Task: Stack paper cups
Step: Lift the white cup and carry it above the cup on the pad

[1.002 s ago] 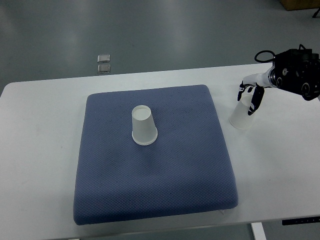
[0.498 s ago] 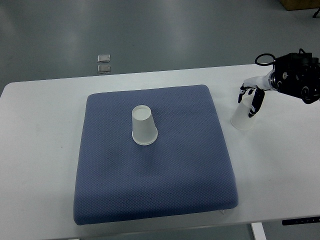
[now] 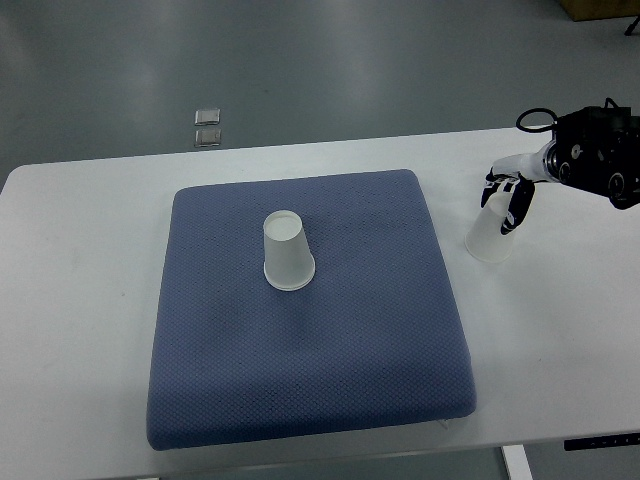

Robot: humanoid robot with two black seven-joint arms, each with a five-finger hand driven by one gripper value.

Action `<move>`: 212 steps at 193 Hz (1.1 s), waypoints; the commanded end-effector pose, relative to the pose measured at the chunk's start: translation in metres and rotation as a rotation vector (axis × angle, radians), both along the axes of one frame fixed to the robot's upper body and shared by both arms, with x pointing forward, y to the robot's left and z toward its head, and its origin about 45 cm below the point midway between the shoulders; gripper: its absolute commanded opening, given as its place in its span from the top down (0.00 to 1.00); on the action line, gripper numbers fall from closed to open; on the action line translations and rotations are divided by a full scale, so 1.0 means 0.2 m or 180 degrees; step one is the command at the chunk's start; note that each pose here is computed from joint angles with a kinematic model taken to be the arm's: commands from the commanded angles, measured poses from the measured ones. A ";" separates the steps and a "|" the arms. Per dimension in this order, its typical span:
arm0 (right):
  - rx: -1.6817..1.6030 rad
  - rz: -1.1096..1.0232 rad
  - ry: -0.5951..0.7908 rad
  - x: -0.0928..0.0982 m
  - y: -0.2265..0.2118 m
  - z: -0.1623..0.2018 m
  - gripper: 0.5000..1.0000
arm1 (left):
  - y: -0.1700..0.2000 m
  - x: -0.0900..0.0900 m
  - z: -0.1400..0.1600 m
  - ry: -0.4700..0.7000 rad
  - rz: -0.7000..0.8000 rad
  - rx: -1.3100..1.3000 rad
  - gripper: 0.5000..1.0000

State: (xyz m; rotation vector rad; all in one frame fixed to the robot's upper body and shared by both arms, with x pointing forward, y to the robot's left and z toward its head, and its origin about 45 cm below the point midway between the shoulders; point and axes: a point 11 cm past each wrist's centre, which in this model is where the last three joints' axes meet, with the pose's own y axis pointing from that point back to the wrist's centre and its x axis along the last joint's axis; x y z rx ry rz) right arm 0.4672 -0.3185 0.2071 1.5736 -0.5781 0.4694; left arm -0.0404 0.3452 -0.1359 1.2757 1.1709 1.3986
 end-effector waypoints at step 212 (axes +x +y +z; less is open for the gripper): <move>-0.0053 0.0500 -0.0333 0.12 0.34 0.83 0.41 | -0.02 0.00 0.00 -0.0006 0.0000 -0.0034 0.00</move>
